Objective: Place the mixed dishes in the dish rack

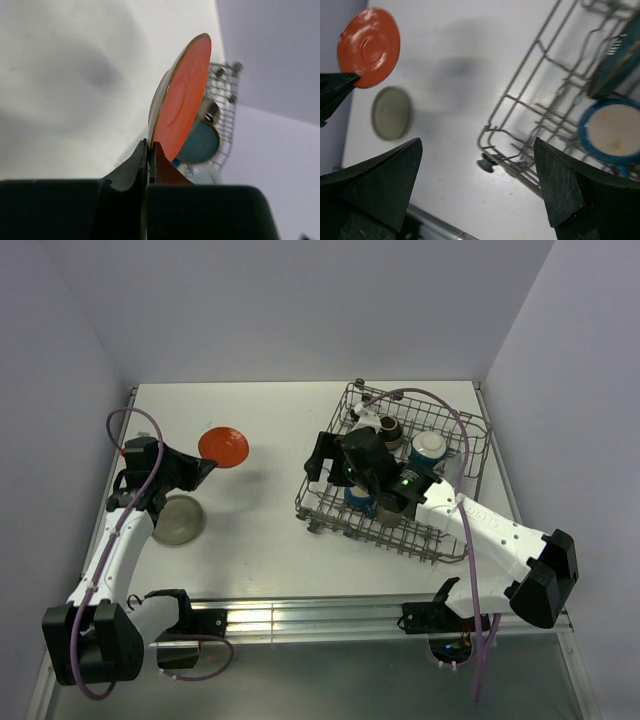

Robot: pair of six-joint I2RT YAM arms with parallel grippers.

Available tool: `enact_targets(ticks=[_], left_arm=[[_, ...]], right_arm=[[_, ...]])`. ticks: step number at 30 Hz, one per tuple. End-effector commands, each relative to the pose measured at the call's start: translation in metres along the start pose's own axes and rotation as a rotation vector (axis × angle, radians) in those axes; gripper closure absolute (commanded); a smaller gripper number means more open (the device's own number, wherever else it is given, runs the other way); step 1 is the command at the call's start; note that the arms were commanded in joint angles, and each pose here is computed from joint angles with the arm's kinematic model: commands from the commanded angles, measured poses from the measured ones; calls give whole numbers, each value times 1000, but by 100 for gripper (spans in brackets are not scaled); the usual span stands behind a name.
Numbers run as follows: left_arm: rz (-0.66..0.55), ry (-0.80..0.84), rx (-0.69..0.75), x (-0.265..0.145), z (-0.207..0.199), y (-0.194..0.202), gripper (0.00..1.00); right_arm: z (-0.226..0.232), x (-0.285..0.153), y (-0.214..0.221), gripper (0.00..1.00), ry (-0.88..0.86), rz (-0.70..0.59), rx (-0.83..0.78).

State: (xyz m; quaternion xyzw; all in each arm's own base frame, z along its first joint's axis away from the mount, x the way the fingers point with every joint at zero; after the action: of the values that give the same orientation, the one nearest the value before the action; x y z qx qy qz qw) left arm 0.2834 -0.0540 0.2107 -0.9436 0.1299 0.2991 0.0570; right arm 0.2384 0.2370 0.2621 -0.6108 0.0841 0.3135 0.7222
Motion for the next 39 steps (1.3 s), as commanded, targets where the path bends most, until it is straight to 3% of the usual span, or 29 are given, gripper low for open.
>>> enact_targets(ticks=[1,7,20,23,26,27,29,30,31,33,34,37,39], left_arm=[[148,260,103,-32,-41,20,100],[291,379,126,-52,-43,44,100],[482,469,147,-92,-48,101,100],[508,473,142,-93,-45,109,100],[542,455,140,-90,-41,118,100],[551,454,140,-90,-41,121,100],[561,444,147,-89,-39,123,100],[556,435,162,-88,-38,123,99],[538,430,175,-87,-42,121,83],[486,351,218,-83,-34,117,64],[446,342,237,-87,-43,113,50],[284,257,294,-87,-44,96,40],[164,199,311,-85,-43,83,39]], right_arm=[[41,-4,-24,0,-271,-13,134],[61,7,-22,0,-498,40,228],[81,27,-16,2,-670,59,313],[81,25,-17,12,-683,35,322],[79,21,-19,49,-696,1,323],[78,20,-21,76,-697,-8,326],[72,19,-22,100,-671,-21,325],[68,20,-18,100,-633,-4,323],[62,17,-23,100,-583,-45,308],[48,16,-20,100,-473,-35,290],[41,14,-24,100,-423,-55,267],[8,4,-31,100,-189,-82,224],[-20,-5,-31,100,-6,-99,192]])
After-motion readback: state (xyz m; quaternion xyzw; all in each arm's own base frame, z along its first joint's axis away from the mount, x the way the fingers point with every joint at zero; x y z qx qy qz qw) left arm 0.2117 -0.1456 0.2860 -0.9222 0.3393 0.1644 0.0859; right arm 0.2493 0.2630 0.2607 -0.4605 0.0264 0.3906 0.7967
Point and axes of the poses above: each gripper's point midway between its finger pads, its own x axis out along the fingers, its own z axis along the line the jaws close on, y = z × x, the point moved 6 cm from there along -x, back along the fingers, and after that the axes turned 12 degrees about -x, right-handed, at the moved point
